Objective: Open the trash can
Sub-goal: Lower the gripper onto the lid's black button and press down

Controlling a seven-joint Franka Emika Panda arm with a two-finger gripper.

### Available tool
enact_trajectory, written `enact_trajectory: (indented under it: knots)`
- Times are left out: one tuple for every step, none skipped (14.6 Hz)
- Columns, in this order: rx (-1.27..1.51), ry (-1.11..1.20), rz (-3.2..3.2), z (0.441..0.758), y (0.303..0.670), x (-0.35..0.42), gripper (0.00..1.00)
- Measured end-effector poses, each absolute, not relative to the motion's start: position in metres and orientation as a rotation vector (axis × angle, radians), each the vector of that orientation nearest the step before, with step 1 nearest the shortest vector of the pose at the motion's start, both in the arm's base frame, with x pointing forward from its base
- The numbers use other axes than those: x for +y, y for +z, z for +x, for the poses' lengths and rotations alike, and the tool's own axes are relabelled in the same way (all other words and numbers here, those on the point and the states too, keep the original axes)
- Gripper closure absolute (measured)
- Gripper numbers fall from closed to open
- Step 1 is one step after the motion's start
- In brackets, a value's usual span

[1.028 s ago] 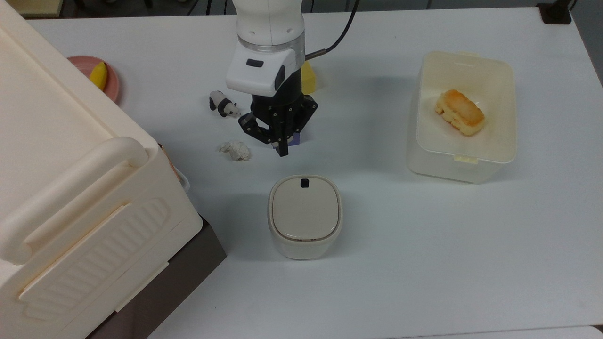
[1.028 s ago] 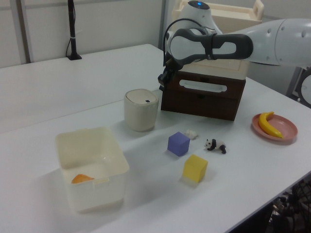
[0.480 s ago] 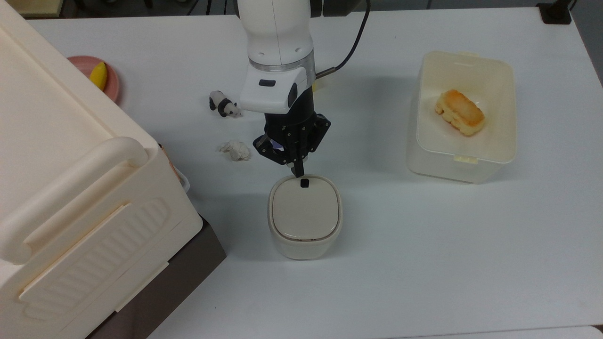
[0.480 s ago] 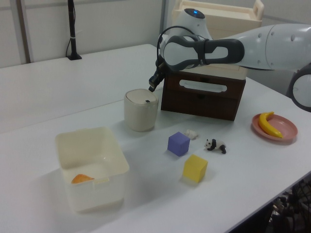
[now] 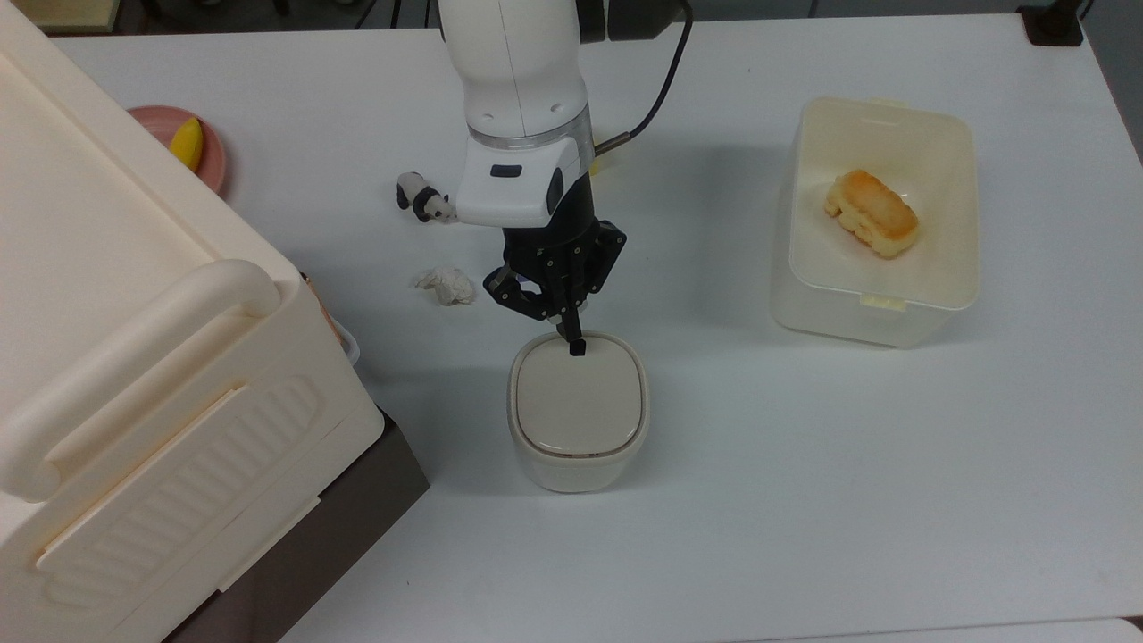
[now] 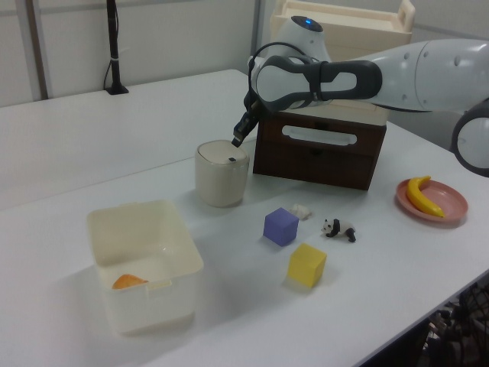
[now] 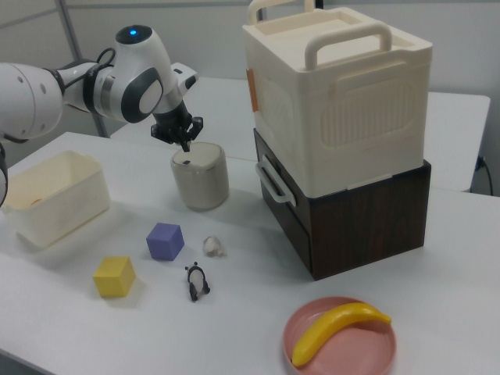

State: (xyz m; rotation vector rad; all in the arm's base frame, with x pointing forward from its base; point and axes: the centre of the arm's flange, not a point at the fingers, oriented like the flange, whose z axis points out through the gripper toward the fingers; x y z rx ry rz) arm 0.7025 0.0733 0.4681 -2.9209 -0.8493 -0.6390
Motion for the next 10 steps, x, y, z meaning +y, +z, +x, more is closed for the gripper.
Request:
enact_trajectory:
  knots:
    - [-0.856,-0.633,-2.92,0.703,0.465,0.073,0.99]
    - [-0.861,-0.627,-2.919,0.704,0.462,0.074,0.99]
    - [-0.867,-0.617,-2.916,0.704,0.458,0.075,0.99]
    - [-0.871,-0.61,-2.914,0.705,0.455,0.077,0.99]
    - [-0.875,-0.603,-2.911,0.705,0.451,0.079,0.99]
    - [-0.879,-0.591,-2.907,0.706,0.446,0.081,0.99]
    - [-0.881,-0.582,-2.906,0.706,0.441,0.082,0.99]
    - [-0.882,-0.579,-2.905,0.706,0.44,0.083,0.99]
    - [-0.884,-0.578,-2.905,0.706,0.439,0.083,0.99]
    - [-0.888,-0.578,-2.904,0.707,0.439,0.083,0.99]
